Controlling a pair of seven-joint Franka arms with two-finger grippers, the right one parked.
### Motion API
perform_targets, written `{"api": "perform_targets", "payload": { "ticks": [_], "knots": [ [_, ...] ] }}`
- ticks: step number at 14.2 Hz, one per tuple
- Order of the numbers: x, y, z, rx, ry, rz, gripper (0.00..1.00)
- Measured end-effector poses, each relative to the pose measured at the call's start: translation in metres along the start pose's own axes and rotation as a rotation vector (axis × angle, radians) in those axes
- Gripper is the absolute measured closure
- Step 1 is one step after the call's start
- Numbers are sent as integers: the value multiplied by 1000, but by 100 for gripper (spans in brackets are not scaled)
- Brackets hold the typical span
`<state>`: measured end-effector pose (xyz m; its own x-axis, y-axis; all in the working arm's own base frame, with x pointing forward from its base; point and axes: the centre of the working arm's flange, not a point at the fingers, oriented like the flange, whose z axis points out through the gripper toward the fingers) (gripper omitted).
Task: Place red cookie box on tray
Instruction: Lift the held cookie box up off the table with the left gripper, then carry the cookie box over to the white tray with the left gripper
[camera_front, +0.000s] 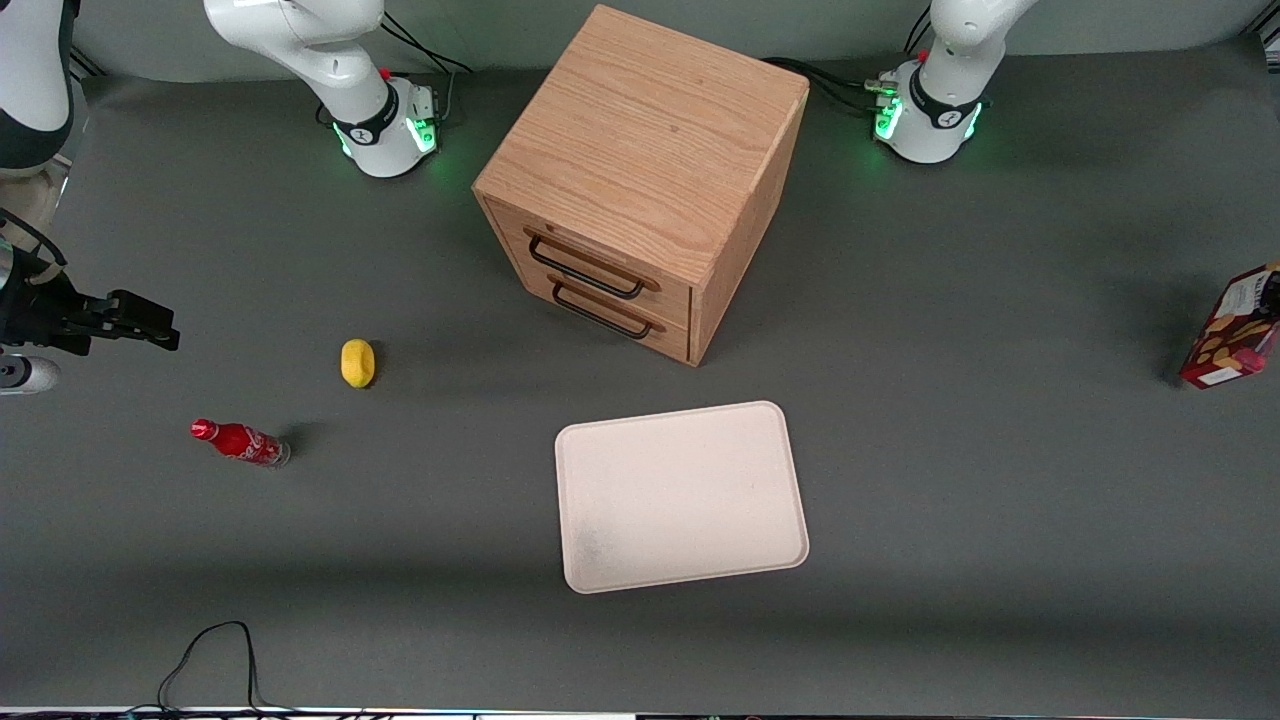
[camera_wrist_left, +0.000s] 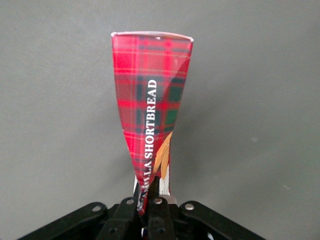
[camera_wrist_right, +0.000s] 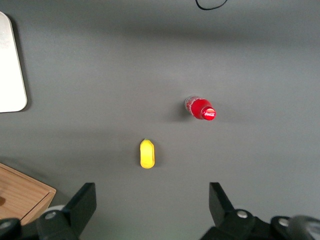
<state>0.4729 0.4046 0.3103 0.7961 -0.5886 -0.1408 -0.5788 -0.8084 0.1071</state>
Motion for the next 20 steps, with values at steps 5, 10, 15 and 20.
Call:
{"api": "perform_targets", "payload": {
  "ticks": [5, 10, 15, 20],
  "knots": [
    [11, 53, -162, -25, -48, -71, 97],
    [44, 101, -260, 1, -60, -142, 97],
    [117, 147, -281, 0, -82, -273, 97],
    [271, 275, -281, -46, -58, -529, 97]
  ]
}}
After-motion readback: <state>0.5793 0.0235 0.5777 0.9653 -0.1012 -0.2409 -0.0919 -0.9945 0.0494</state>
